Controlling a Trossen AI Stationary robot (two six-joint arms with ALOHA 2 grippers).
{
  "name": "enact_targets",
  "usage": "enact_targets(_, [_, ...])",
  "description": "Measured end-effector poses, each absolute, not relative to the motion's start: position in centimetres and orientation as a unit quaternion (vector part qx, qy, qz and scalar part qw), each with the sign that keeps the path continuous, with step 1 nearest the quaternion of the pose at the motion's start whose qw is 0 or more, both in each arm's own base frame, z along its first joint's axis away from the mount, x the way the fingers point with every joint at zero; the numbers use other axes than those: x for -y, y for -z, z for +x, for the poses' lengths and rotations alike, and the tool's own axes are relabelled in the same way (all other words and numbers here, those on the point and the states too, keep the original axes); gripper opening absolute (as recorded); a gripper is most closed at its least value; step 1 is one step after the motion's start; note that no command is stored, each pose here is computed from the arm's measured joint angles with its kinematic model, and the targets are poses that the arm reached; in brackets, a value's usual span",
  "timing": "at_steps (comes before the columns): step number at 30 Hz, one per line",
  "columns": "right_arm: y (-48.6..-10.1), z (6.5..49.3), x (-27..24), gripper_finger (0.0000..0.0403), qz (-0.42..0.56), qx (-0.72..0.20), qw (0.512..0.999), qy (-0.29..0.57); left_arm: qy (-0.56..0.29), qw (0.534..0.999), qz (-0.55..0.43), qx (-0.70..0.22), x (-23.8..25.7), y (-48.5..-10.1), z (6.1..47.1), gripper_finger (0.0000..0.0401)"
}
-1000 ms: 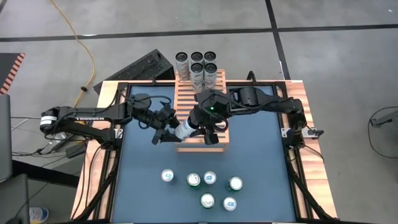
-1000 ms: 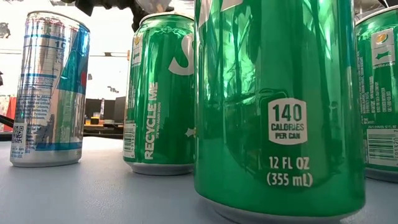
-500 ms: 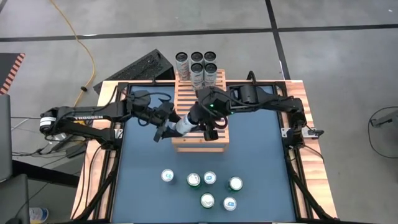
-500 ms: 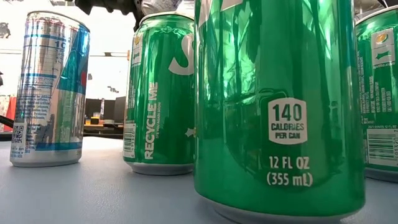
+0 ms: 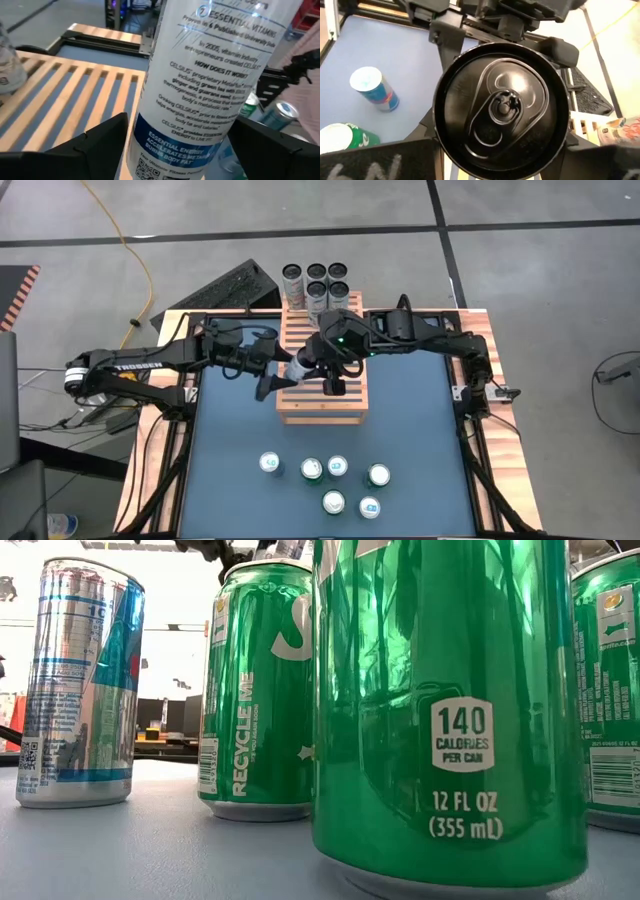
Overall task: Place canned beverage on shelf
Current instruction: Put the white blue soda can on the shelf aligned to the other white blue soda can
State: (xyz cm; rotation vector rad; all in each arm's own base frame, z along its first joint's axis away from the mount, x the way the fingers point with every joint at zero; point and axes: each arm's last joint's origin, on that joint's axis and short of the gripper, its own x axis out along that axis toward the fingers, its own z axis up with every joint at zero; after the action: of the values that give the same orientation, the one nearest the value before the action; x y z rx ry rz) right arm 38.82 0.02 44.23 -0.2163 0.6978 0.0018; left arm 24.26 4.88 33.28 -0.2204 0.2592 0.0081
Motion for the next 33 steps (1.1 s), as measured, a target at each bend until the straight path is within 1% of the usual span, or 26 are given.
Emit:
enact_targets(17, [-44.5, 39.1, 1.5, 0.0179, -0.07, -0.325, 0.942, 0.042, -0.05, 0.991, -0.094, -0.078, -5.2, -34.2, 24.5, 0.0318])
enact_targets(25, [-42.6, 40.4, 1.8, 0.0179, -0.067, -0.358, 0.93, 0.057, -0.077, 0.991, -0.083, -0.078, -5.4, -34.2, 24.5, 0.0318])
enact_targets(33, [-42.5, 40.5, 2.0, 0.0181, -0.073, -0.361, 0.928, 0.055, -0.079, 0.989, -0.078, -0.094, -5.4, -33.9, 24.4, 0.0318])
